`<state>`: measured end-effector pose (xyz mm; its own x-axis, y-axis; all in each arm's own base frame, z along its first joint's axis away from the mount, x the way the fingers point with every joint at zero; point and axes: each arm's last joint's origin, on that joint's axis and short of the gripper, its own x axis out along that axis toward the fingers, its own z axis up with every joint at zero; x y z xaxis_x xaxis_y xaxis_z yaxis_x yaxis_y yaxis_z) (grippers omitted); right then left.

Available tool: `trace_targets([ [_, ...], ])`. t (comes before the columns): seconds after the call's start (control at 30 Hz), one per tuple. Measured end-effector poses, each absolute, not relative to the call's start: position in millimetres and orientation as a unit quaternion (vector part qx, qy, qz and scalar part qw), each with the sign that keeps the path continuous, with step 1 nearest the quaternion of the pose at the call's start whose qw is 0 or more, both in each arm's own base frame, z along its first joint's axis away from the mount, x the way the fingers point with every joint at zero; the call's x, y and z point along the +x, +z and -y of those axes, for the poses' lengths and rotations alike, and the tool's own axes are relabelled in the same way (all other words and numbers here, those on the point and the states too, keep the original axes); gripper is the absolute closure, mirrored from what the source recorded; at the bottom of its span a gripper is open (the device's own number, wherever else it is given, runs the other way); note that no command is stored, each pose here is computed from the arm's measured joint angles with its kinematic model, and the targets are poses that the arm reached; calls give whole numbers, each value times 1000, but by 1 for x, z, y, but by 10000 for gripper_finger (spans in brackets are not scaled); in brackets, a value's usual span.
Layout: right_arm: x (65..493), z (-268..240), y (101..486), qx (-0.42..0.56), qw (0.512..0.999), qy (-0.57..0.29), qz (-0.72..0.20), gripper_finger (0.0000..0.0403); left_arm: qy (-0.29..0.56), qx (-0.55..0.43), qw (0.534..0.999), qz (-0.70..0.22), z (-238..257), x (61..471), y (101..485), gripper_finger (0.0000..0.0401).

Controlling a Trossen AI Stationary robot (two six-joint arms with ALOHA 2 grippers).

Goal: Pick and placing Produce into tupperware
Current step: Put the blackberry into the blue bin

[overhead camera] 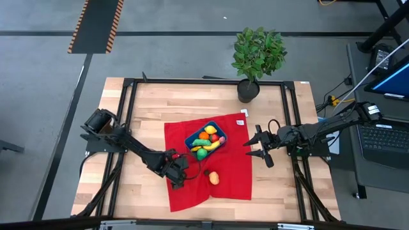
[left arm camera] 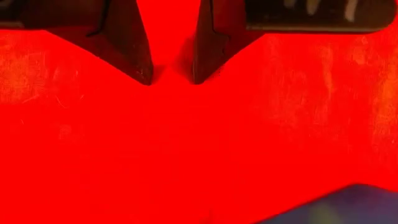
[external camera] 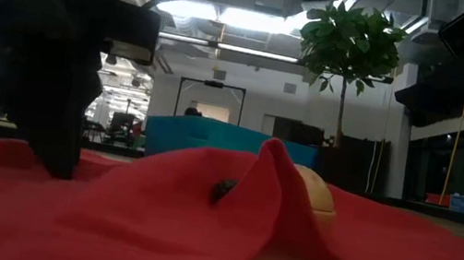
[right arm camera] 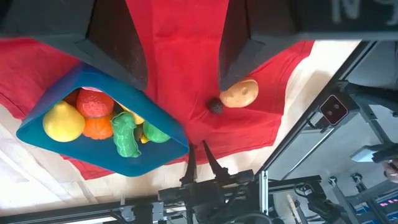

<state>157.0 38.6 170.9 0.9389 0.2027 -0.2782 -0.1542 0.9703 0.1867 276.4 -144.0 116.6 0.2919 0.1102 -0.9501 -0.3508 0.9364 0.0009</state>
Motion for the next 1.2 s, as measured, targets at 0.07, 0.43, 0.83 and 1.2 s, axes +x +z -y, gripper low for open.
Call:
trace_targets([
  [0.07, 157, -39, 171, 81, 981, 91, -149, 207, 139, -99, 798, -578, 146, 274, 117, 293],
  [0.43, 157, -39, 171, 82, 981, 91, -149, 207, 130, -81, 772, -617, 159, 254, 120, 330],
  [0.83, 157, -39, 171, 82, 981, 91, -148, 207, 135, 7, 833, -536, 155, 243, 158, 360],
  [1.2, 157, -39, 171, 82, 981, 91, -148, 207, 137, 6, 910, -392, 150, 246, 208, 382],
])
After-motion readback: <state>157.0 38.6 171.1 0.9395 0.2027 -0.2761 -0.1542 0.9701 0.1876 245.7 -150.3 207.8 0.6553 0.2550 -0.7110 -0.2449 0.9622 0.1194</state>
